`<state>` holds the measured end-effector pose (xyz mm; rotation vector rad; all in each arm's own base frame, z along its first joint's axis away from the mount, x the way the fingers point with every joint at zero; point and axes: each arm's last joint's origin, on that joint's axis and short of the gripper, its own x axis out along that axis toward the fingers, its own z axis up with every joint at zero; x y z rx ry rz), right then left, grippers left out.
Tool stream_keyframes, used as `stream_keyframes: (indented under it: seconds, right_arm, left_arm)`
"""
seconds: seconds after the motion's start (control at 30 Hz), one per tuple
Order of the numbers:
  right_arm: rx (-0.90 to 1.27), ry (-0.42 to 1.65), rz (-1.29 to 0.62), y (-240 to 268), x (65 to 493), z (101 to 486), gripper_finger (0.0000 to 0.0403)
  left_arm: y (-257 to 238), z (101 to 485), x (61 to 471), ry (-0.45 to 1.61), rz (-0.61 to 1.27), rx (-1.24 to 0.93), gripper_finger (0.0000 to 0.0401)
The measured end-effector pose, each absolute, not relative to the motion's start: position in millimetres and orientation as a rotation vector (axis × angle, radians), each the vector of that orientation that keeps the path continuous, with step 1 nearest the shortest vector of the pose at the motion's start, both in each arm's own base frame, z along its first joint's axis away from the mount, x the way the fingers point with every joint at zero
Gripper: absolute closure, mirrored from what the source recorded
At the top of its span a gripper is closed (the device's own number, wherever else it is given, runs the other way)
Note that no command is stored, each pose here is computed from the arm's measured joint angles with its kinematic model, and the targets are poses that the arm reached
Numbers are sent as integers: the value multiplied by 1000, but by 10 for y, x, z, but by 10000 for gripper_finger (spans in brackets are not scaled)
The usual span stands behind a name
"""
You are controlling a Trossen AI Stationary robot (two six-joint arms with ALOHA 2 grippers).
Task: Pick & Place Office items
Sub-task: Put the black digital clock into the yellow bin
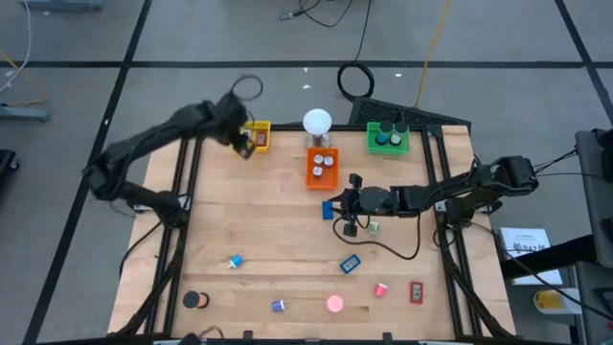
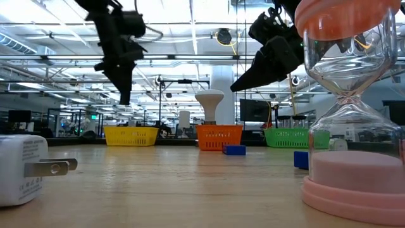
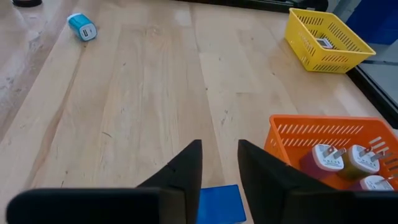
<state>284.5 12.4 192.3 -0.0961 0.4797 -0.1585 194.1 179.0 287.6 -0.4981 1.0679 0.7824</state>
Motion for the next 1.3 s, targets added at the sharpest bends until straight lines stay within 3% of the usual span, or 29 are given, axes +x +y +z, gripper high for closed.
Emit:
stream_keyframes:
  seconds: [0.27,0.5,0.9,1.3]
  right_arm:
    - [-113,478,-154,125,2847,1925,318]
    - [-120,474,-151,125,2849,1929,319]
    - [-137,468,-145,126,2852,1936,319]
    - [-137,468,-145,126,2852,1935,319]
  left_arm:
    - [2437,2742,2055,1260,819,-693,240]
    - [2830,2514,2128,1269,784,-835,240]
    - [3087,2128,2074,1346,817,-938,240]
    - [3124,2067,2048,1324,787,-1019,240]
